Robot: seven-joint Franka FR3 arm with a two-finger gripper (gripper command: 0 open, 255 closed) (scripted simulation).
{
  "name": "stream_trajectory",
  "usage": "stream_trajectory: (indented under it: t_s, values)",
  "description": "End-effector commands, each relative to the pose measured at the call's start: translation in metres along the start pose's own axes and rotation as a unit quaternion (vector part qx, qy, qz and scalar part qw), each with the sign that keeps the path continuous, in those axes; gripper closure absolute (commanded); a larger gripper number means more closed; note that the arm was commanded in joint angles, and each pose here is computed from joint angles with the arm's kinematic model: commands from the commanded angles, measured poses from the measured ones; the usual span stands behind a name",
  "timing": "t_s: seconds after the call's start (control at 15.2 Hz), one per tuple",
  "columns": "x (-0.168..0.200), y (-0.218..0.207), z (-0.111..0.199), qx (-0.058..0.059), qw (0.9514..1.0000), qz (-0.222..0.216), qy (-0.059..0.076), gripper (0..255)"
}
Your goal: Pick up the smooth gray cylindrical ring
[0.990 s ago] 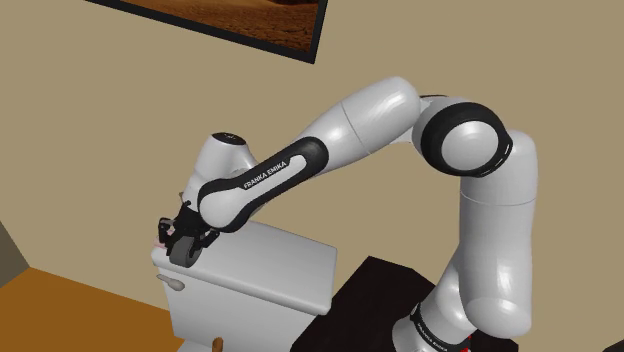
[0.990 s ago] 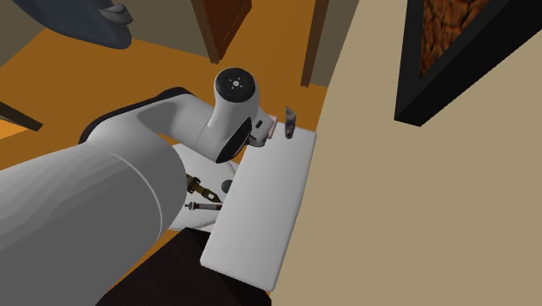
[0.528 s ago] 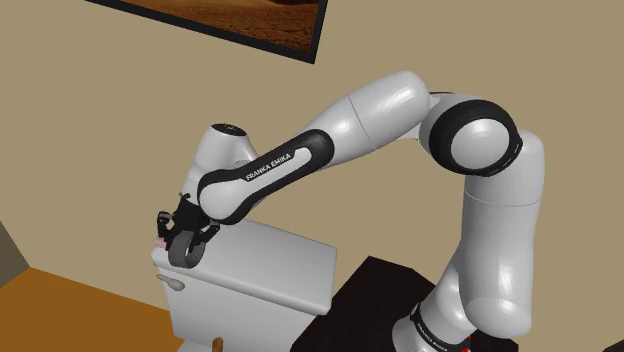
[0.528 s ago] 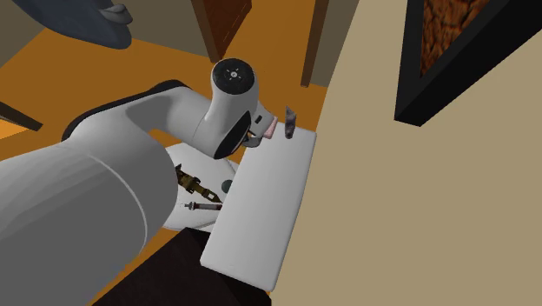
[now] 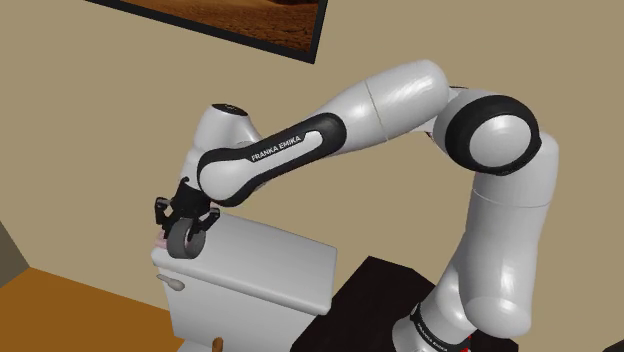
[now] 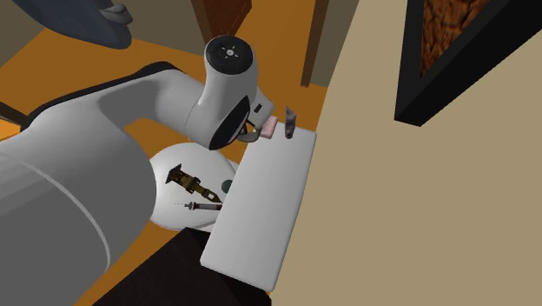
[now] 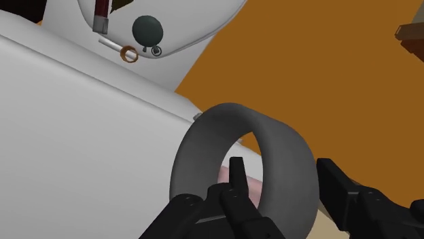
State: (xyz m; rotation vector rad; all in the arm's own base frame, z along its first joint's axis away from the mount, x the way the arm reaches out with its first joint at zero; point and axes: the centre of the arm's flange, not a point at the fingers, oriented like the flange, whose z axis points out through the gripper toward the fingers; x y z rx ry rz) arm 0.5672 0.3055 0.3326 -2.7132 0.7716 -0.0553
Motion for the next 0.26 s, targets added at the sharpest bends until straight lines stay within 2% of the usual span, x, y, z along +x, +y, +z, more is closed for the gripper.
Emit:
stream_trajectory:
  t_s: [0.0,0.2]
  values:
    - [-0.0013,-0.0025,-0.0105,0.000,1.0000,0.000,0.000,255]
    - [-0.0016,-0.0044,-0.0163,0.000,1.0000,0.000,0.000,255]
